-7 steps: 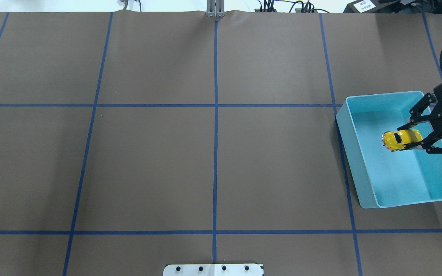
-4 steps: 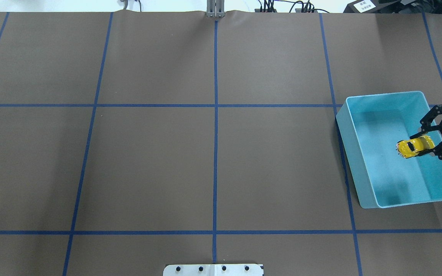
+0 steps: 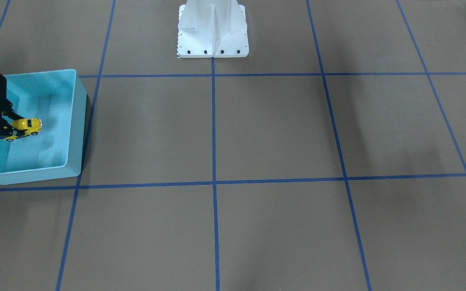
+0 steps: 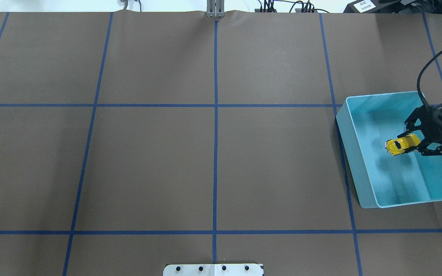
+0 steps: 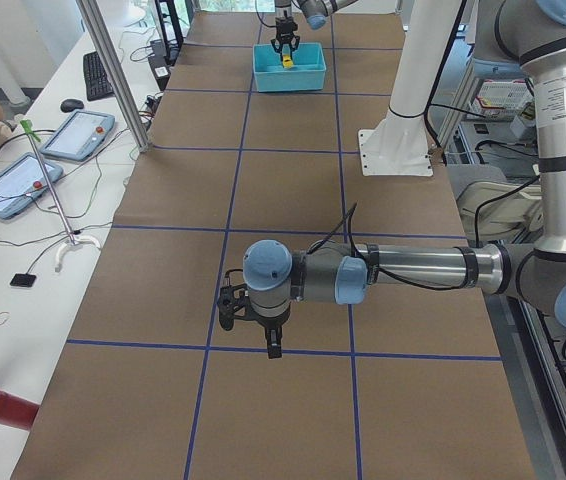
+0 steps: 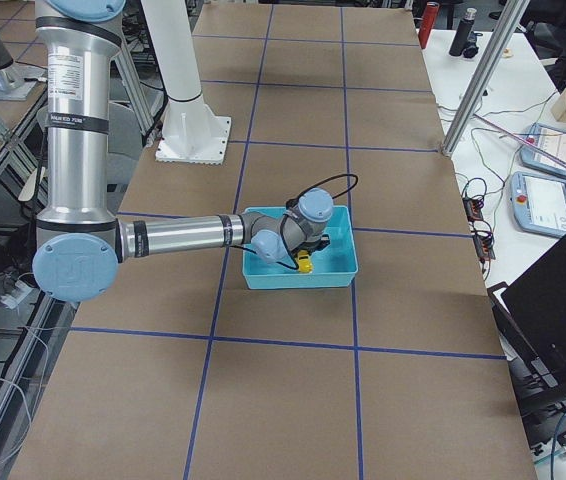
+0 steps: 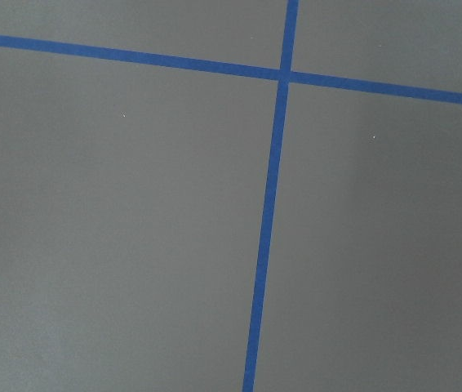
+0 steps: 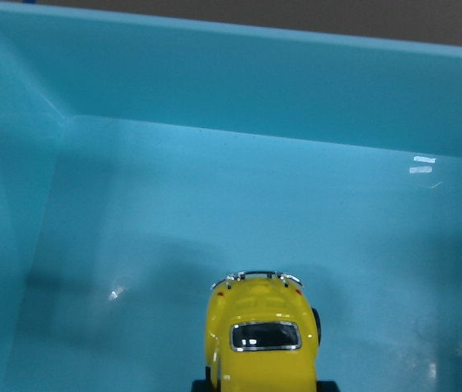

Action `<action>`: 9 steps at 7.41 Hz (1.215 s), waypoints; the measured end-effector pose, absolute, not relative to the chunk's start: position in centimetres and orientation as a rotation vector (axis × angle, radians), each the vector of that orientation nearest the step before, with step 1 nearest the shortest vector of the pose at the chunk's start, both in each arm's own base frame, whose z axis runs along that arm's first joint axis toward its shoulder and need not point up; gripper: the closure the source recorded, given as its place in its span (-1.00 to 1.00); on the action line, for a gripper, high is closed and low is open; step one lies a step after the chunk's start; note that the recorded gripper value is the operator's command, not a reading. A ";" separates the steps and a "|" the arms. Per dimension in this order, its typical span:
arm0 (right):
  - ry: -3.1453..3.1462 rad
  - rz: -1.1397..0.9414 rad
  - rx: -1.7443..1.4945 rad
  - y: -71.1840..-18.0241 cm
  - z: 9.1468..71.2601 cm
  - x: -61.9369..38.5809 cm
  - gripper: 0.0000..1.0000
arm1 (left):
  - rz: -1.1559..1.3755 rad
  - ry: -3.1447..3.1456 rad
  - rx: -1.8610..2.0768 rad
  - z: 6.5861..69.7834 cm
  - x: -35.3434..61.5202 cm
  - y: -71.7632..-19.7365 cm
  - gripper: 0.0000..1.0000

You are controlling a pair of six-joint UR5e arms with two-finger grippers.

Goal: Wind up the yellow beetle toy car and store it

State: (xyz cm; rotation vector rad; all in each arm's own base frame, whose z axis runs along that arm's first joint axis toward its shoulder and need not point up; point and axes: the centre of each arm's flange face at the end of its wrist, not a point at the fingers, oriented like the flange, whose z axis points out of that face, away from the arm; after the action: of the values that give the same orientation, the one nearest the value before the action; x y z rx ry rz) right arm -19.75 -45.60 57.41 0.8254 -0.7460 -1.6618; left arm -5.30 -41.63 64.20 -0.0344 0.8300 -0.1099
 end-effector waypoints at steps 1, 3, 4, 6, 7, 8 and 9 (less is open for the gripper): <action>-0.748 -1.666 0.820 -46.2 57.3 -20.8 1.00 | -0.109 0.830 -0.034 64.2 -5.3 -41.6 -1.00; -0.752 -1.653 0.802 -46.7 56.7 -22.6 -0.98 | -0.110 0.830 -0.034 64.2 -5.3 -41.6 -1.00; -0.756 -1.652 0.792 -46.6 56.8 -23.1 -1.00 | -0.110 0.830 -0.035 64.2 -5.3 -41.6 -1.00; -0.765 -1.652 0.789 -46.4 56.8 -23.4 -1.00 | -0.110 0.830 -0.034 64.2 -5.3 -41.6 -1.00; -0.767 -1.645 0.808 -46.2 55.6 -23.1 -1.00 | -0.110 0.830 -0.033 64.2 -5.3 -41.6 -1.00; -0.779 -1.599 0.829 -46.0 53.3 -22.3 -1.00 | -0.108 0.830 -0.032 64.1 -5.3 -41.6 -1.00; -0.810 -1.488 0.830 -46.2 50.8 -20.7 -1.00 | -0.108 0.830 -0.031 64.1 -5.3 -41.6 -1.00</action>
State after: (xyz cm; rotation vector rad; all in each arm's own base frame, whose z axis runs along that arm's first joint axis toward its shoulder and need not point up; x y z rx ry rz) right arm -20.68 -46.22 50.79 0.8295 -0.8104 -1.4882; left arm -5.29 -41.65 64.09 -0.0313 0.8301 -0.1078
